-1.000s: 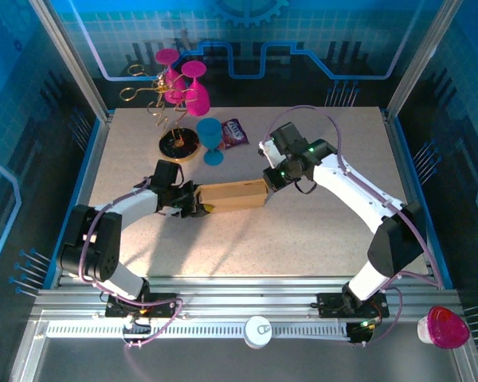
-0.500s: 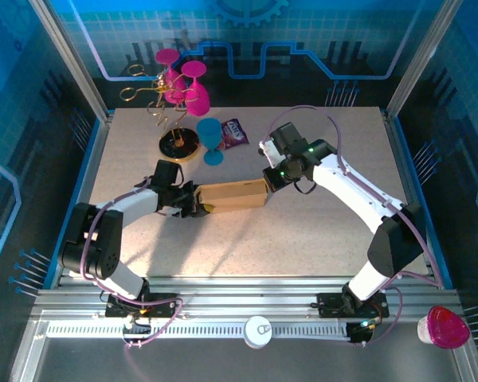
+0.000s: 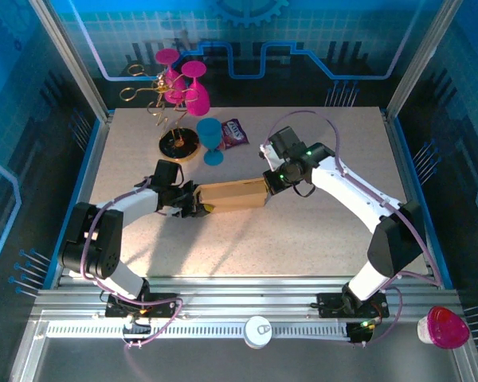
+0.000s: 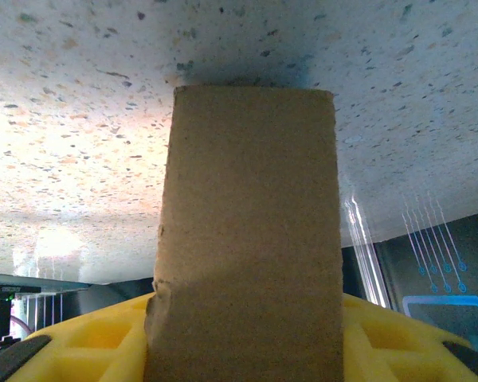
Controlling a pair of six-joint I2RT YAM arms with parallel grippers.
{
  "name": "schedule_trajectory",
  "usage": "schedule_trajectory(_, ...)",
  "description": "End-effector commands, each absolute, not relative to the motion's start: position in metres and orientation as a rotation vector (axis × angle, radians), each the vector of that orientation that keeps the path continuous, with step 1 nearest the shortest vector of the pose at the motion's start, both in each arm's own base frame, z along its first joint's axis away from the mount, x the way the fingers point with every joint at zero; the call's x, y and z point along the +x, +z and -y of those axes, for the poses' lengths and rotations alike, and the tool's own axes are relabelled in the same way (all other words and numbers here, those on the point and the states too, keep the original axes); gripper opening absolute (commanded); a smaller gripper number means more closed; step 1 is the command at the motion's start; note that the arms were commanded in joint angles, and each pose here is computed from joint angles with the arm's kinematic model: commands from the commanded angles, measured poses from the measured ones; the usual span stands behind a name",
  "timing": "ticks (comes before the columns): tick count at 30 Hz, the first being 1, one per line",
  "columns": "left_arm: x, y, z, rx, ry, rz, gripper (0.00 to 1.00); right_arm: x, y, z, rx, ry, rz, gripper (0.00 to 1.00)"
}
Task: Fold the paper box
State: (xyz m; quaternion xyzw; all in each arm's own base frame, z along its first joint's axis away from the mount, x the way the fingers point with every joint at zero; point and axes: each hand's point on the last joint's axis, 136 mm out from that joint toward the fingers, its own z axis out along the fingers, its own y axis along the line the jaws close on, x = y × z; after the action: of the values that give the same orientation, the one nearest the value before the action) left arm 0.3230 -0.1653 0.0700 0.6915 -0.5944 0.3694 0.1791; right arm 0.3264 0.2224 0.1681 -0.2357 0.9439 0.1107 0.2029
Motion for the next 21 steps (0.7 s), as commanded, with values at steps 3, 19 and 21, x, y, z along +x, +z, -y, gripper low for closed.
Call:
schedule_trajectory(3, 0.320, 0.057, 0.155, 2.058, 0.934, 1.596, 0.26, 0.326, 0.175, -0.227, -0.628, 0.326, -2.623, 0.01)
schedule_trajectory(19, 0.320, 0.054, 0.154, 2.066, 0.932, 1.584, 0.27, 0.318, 0.181, -0.238, -0.417, 0.431, -2.759, 0.00)
schedule_trajectory(21, 0.321, 0.054, 0.154, 2.070, 0.934, 1.581, 0.27, 0.316, 0.179, -0.238, -0.390, 0.431, -2.775, 0.00)
